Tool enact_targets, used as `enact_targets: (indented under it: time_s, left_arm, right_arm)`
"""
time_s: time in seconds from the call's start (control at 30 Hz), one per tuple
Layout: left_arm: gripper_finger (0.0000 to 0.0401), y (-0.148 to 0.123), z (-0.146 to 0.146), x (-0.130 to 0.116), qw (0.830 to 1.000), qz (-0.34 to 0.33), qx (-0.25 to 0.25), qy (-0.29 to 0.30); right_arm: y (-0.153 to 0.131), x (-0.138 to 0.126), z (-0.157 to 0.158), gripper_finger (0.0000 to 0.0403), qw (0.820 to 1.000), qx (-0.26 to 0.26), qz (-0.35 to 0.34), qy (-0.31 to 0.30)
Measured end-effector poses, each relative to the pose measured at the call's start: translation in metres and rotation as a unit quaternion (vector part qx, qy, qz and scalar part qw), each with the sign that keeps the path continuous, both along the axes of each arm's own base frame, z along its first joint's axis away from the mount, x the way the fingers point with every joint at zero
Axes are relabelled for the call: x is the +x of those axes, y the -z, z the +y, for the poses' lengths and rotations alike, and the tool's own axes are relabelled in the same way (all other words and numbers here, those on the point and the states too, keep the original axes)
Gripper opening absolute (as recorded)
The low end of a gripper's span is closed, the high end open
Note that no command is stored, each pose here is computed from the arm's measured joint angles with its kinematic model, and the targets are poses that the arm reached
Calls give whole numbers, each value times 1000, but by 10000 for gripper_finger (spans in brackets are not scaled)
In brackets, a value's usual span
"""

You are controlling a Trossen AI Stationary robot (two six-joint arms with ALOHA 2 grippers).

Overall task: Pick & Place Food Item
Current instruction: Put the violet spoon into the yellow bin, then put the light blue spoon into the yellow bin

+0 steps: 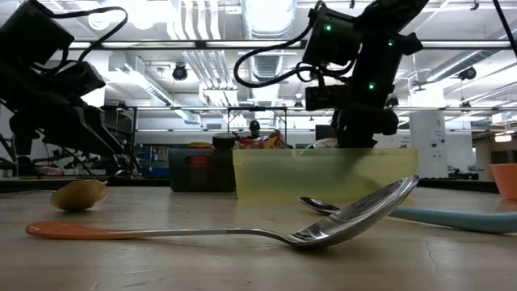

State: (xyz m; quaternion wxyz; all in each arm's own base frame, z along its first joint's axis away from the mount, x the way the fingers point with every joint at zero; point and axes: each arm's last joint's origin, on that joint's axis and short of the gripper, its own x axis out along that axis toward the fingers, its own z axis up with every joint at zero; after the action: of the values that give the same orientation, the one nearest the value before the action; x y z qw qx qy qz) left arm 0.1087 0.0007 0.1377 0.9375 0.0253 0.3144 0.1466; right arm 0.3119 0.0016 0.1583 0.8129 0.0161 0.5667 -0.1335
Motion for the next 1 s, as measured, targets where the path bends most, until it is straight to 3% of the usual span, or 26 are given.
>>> enact_targets:
  time_s: [0.2,0.6,0.83,1.0]
  left_arm:
    - [317,0,0,0,1000,0,0,0]
    - [317,0,0,0,1000,0,0,0]
    - [317,0,0,0,1000,0,0,0]
    - [317,0,0,0,1000,0,0,0]
  right_arm:
    - [1,0,-5,34,1000,6,-4,26]
    - [0,2,-7,134,1000,7,-10,21]
    - [-3,2,-7,139,1000,5,-16,22]
    - [-27,5,-7,139,996,18,-67,54]
